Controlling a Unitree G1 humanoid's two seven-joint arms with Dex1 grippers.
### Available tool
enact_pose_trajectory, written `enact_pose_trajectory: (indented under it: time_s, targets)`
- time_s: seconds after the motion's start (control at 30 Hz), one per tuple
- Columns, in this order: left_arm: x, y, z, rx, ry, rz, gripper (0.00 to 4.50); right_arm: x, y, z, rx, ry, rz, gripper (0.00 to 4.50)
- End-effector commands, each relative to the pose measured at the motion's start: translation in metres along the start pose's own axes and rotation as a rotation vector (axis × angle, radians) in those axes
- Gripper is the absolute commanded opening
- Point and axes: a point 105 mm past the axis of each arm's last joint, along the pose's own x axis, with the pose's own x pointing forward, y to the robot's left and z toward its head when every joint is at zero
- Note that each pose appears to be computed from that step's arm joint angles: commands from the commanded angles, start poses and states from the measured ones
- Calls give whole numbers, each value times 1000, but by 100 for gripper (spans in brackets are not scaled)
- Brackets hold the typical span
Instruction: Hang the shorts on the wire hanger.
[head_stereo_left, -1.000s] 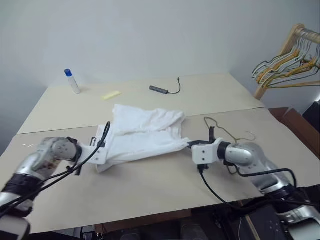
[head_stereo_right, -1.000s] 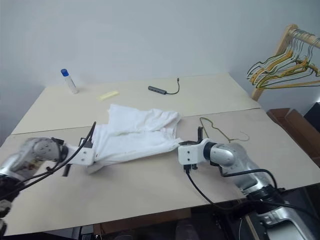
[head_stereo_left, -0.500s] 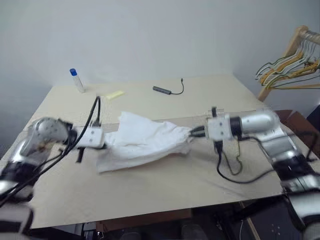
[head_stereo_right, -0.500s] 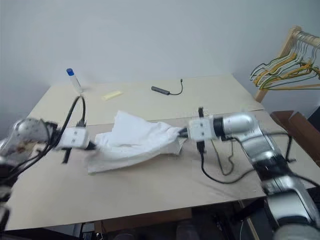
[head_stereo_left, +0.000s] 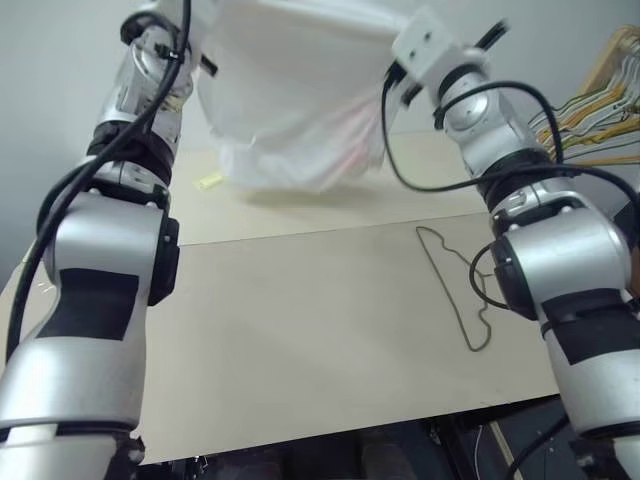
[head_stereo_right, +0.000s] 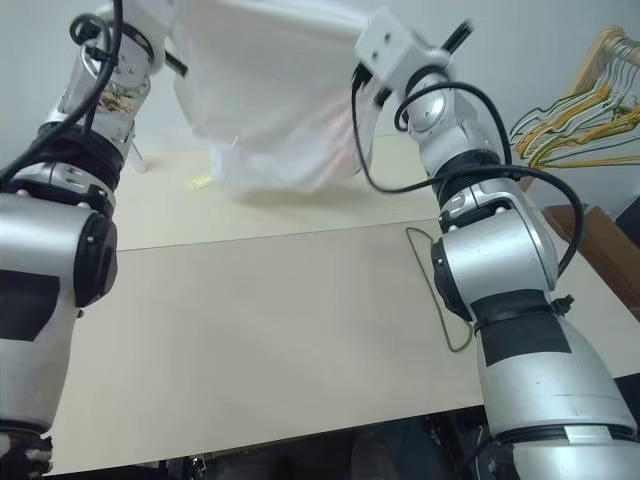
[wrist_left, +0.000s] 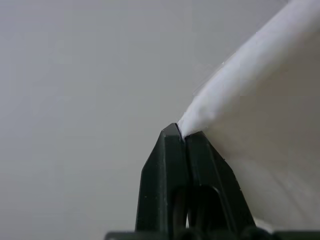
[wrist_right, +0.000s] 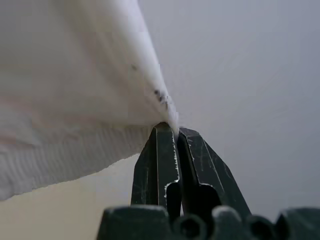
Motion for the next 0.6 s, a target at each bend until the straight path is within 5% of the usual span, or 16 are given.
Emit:
enact_pose_trajectory:
  time_s: [0.03,0.13,0.27,0.6]
  targets:
    - [1,44,30,59,-154,239,3,2,-48,23,4,-139,-255,0]
    - [-6,17,23,121,-206,144,3,-8,-15,6,-74,-155,-131,0]
    - [-29,-44,-18,131,-199,-113,3,-36,41,-37,-153,-121,106,0]
    - [-142,-128,-123,43,-146,-716,3,-132,129,-98,-257,-229,638,0]
